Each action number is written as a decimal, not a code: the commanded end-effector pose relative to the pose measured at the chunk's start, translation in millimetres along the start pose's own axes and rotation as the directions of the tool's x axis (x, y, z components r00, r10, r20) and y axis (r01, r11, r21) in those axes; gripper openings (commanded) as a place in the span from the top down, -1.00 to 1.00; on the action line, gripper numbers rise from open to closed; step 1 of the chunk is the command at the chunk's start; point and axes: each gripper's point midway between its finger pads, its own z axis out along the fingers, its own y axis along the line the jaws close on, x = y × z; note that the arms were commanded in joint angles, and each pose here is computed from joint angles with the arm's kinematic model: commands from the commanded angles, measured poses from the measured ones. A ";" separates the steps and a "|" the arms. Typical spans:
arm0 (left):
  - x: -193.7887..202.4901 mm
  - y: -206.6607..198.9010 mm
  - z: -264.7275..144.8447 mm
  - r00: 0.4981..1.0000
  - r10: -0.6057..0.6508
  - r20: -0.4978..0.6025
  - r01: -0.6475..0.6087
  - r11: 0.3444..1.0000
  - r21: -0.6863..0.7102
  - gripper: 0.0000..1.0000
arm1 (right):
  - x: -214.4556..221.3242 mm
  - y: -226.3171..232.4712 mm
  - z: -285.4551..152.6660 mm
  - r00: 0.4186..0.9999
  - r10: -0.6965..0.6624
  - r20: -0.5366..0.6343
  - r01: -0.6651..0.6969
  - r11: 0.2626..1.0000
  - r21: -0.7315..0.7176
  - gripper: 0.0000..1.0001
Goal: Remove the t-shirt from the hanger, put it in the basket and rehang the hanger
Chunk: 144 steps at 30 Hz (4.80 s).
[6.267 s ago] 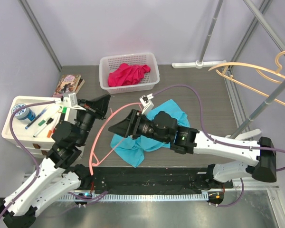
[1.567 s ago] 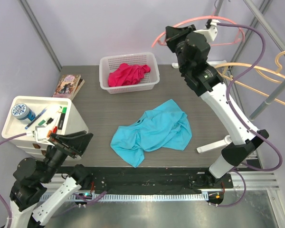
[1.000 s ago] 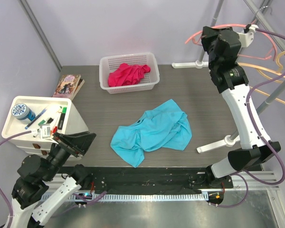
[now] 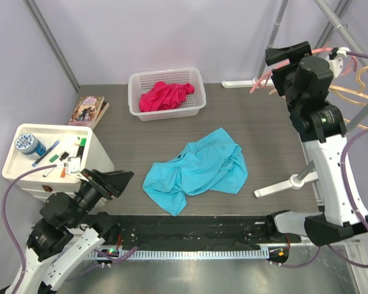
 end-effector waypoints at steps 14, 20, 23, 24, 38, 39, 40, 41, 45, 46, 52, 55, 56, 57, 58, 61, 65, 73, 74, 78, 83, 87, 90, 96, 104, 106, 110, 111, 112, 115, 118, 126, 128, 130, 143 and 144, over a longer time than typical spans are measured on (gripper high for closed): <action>13.9 4.2 18.4 0.999 -0.034 0.007 0.034 0.999 0.034 -0.29 | 80.4 -17.7 -149.6 0.752 -0.567 -0.337 0.316 0.758 -0.571 -0.87; 21.5 5.9 29.0 0.999 -0.044 -0.018 0.045 0.999 0.026 -0.28 | 188.2 -37.8 -171.0 0.508 -0.712 -0.485 0.304 0.675 -0.673 -0.89; 22.3 5.1 29.3 0.999 -0.050 -0.021 0.051 0.998 0.029 -0.27 | 252.3 -60.3 -186.2 0.405 -0.780 -0.477 0.402 0.620 -0.674 -0.92; 22.1 5.0 28.8 0.998 -0.052 -0.022 0.052 0.998 0.028 -0.27 | 269.7 -77.0 -188.0 0.376 -0.794 -0.478 0.449 0.607 -0.656 -0.93; 10.6 15.1 3.7 0.998 -0.049 0.031 0.049 0.999 -0.010 -0.28 | 418.8 -225.9 -168.1 -0.012 -0.979 -0.204 0.778 0.119 -0.617 -0.99; 11.5 16.1 3.7 0.999 -0.044 0.025 0.045 0.999 -0.016 -0.27 | 420.1 -237.1 -166.6 -0.037 -0.981 -0.188 0.778 0.090 -0.622 -0.99; 11.6 15.8 3.9 0.999 -0.042 0.021 0.042 0.999 -0.019 -0.28 | 421.3 -238.6 -164.7 -0.040 -0.985 -0.167 0.780 0.073 -0.622 -0.99; 9.9 14.3 3.1 0.999 -0.041 0.022 0.041 0.999 -0.018 -0.28 | 419.9 -232.9 -158.8 -0.016 -0.990 -0.138 0.797 0.071 -0.600 -0.99; 8.6 14.8 3.1 1.000 -0.026 0.016 0.027 0.999 -0.030 -0.28 | 416.4 -252.1 -133.3 -0.063 -0.988 -0.139 0.806 0.032 -0.591 -0.99; 8.0 14.1 3.5 0.999 -0.027 0.018 0.027 0.999 -0.028 -0.28 | 416.7 -255.4 -128.0 -0.054 -0.987 -0.149 0.807 0.045 -0.589 -0.99; 10.5 12.8 6.7 1.000 -0.028 0.007 0.028 0.999 -0.021 -0.28 | 436.7 -279.3 -129.5 -0.035 -0.961 -0.276 0.741 0.160 -0.652 -0.42; 9.8 12.9 6.3 1.000 -0.029 0.013 0.029 0.999 -0.020 -0.28 | 447.1 -263.6 -140.6 0.022 -0.955 -0.295 0.706 0.224 -0.672 0.19; 9.6 12.8 6.0 0.999 -0.029 0.014 0.029 0.999 -0.019 -0.28 | 447.9 -255.4 -143.3 0.042 -0.956 -0.290 0.697 0.236 -0.677 0.35; 8.5 12.6 5.6 0.999 -0.029 0.018 0.030 0.999 -0.019 -0.28 | 445.3 -231.9 -147.5 0.098 -0.957 -0.272 0.679 0.264 -0.685 0.55; 7.8 12.0 5.1 0.999 -0.030 0.019 0.030 0.999 -0.018 -0.28 | 447.5 -217.3 -157.9 0.122 -0.959 -0.254 0.652 0.271 -0.709 0.65; 6.2 13.2 2.8 0.999 -0.028 0.024 0.028 0.999 -0.026 -0.28 | 442.7 -151.3 -182.9 0.231 -0.944 -0.236 0.544 0.327 -0.773 0.98; 4.0 14.8 0.1 0.999 -0.026 0.032 0.027 0.999 -0.035 -0.28 | 410.0 -64.0 -210.0 0.430 -0.860 -0.273 0.357 0.440 -0.824 0.99; 4.9 16.2 -0.9 0.999 -0.029 0.035 0.030 0.999 -0.035 -0.29 | 352.2 -101.7 -178.4 0.501 -0.798 -0.336 0.417 0.563 -0.714 0.99; 4.9 15.7 -0.9 0.999 -0.029 0.035 0.030 0.999 -0.033 -0.29 | 353.7 -135.2 -173.5 0.458 -0.816 -0.353 0.460 0.557 -0.691 0.99; 6.9 17.5 0.7 0.999 -0.026 0.031 0.027 0.999 -0.036 -0.29 | 337.6 -220.6 -144.3 0.345 -0.865 -0.365 0.671 0.499 -0.549 0.98; 12.8 17.0 7.0 0.999 -0.045 0.025 0.046 0.999 -0.018 -0.29 | 310.1 -268.0 -114.8 0.173 -0.918 -0.356 0.886 0.303 -0.350 0.99; 13.4 17.9 6.2 0.999 -0.043 0.020 0.043 0.999 -0.024 -0.29 | 336.3 -252.3 -123.0 0.141 -0.923 -0.359 0.852 0.298 -0.431 0.84; 10.2 18.3 2.1 0.999 -0.040 0.031 0.041 0.999 -0.028 -0.29 | 353.5 -230.8 -128.6 0.183 -0.913 -0.365 0.803 0.353 -0.480 0.55; 3.8 21.3 -7.8 0.999 -0.022 0.046 0.024 0.998 -0.050 -0.29 | 370.4 -201.0 -143.8 0.212 -0.898 -0.386 0.708 0.413 -0.573 -0.23; 6.5 21.6 -5.4 0.999 -0.030 0.044 0.032 0.999 -0.043 -0.30 | 389.1 -214.4 -176.6 0.143 -0.917 -0.373 0.554 0.386 -0.737 -0.88; 8.7 21.0 -2.7 0.998 -0.037 0.040 0.038 0.999 -0.036 -0.30 | 400.4 -220.7 -178.4 0.124 -0.924 -0.361 0.533 0.369 -0.762 -0.89; 10.8 20.9 -2.1 0.999 -0.040 0.033 0.041 0.999 -0.032 -0.30 | 419.8 -233.0 -177.7 0.068 -0.939 -0.338 0.585 0.312 -0.749 -0.91; 10.4 21.1 -2.7 0.999 -0.040 0.033 0.041 0.999 -0.035 -0.30 | 430.7 -240.6 -175.8 0.047 -0.944 -0.328 0.605 0.288 -0.742 -0.92; 10.1 21.6 -3.0 0.999 -0.038 0.034 0.039 0.999 -0.038 -0.29 | 431.8 -238.8 -174.0 0.043 -0.955 -0.294 0.657 0.249 -0.711 -0.92; 4.5 21.4 -11.1 0.997 -0.037 0.061 0.039 0.999 -0.030 -0.30 | 443.5 -263.8 -168.1 -0.031 -0.960 -0.279 0.734 0.167 -0.658 -0.94; 1.9 22.5 -15.4 0.997 -0.033 0.071 0.035 0.999 -0.034 -0.31 | 447.8 -282.1 -168.8 -0.052 -0.959 -0.279 0.768 0.140 -0.625 -0.94; 2.6 22.5 -15.4 0.997 -0.032 0.071 0.034 0.999 -0.030 -0.31 | 445.4 -292.3 -166.4 0.004 -0.949 -0.315 0.793 0.195 -0.578 -0.41; 1.4 21.8 -15.6 0.997 -0.033 0.075 0.035 0.999 -0.028 -0.32 | 442.7 -288.6 -166.2 0.025 -0.951 -0.310 0.791 0.208 -0.575 -0.18; 2.0 22.2 -16.3 0.997 -0.031 0.071 0.033 0.999 -0.030 -0.32 | 438.9 -286.1 -165.6 0.040 -0.951 -0.307 0.794 0.216 -0.567 0.18; -0.7 25.1 -16.6 0.997 -0.004 0.073 0.008 0.998 -0.056 -0.36 | 372.9 -183.5 -121.1 0.407 -0.888 -0.214 0.757 0.459 -0.465 0.99; -0.9 24.8 -15.4 0.997 -0.002 0.071 0.006 0.998 -0.057 -0.36 | 365.5 -167.0 -115.1 0.449 -0.871 -0.201 0.738 0.488 -0.466 0.99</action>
